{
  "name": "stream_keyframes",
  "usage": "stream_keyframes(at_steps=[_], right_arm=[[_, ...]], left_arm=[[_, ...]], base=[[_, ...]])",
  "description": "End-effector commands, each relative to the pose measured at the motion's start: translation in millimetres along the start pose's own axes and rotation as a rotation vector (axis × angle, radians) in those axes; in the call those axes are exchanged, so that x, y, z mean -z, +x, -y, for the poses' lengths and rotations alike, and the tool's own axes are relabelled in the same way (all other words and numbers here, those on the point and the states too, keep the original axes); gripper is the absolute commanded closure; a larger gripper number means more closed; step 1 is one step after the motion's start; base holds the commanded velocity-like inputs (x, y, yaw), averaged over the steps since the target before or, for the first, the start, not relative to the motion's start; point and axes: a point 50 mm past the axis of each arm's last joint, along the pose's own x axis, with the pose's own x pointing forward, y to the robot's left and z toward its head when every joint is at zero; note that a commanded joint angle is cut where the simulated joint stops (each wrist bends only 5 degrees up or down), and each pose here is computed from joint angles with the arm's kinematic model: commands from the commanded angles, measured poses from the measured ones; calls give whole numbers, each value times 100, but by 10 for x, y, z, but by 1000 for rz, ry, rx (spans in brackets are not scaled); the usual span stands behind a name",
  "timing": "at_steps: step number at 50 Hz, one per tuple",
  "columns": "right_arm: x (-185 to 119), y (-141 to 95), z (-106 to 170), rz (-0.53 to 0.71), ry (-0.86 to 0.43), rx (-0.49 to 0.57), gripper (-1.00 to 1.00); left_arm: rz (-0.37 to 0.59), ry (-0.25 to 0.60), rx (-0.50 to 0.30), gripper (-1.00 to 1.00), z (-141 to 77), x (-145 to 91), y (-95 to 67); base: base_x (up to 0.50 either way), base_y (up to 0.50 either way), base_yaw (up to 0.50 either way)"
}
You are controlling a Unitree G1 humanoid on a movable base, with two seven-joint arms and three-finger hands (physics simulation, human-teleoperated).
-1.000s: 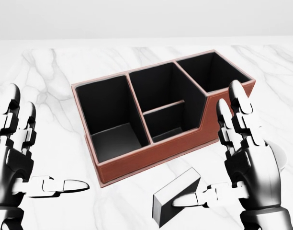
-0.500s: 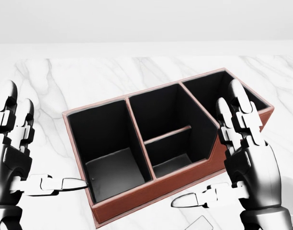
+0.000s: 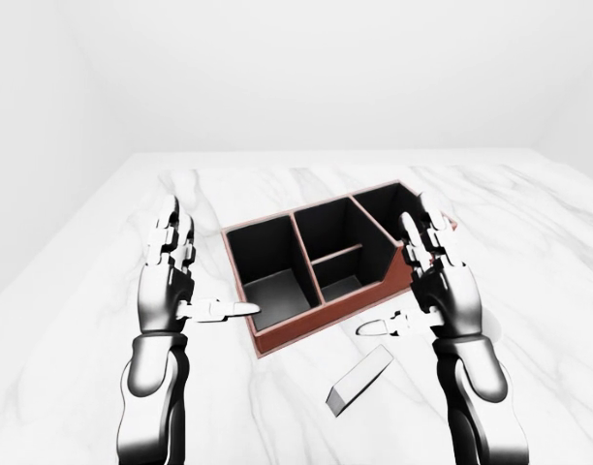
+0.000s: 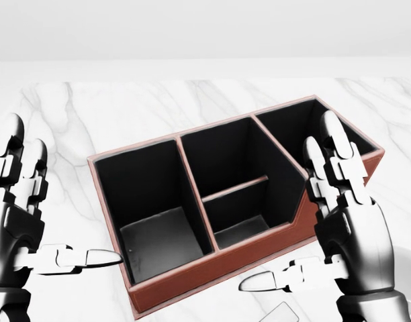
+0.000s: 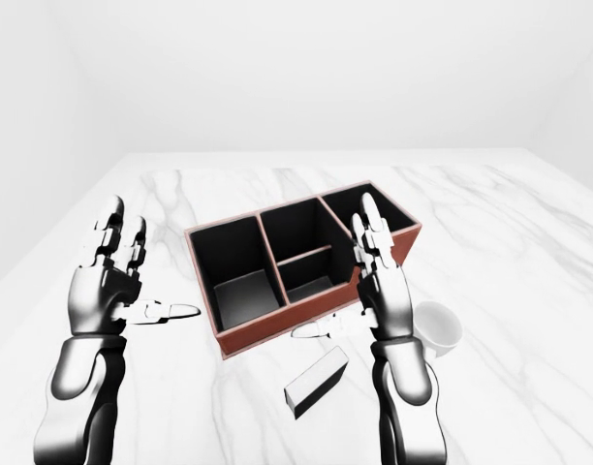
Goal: Pick up the book and place it in the front compartment of the caddy.
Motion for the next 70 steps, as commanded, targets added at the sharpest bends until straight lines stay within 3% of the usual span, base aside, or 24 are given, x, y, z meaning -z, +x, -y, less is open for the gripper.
stream_keyframes(at_steps=[1,34,70], right_arm=[[-17,4,7,6,-14,5,-100],[-115,42,98,27,-188,-36,-100],[-263,-71,65,32,-350,-107,-100]], left_arm=[[-8,-1,0,-99,-1,19,3],[-2,-1,0,-99,2,5,4],[-7,1,2,-99,7,17,4]], base=[[0,0,0],[0,0,0],[0,0,0]])
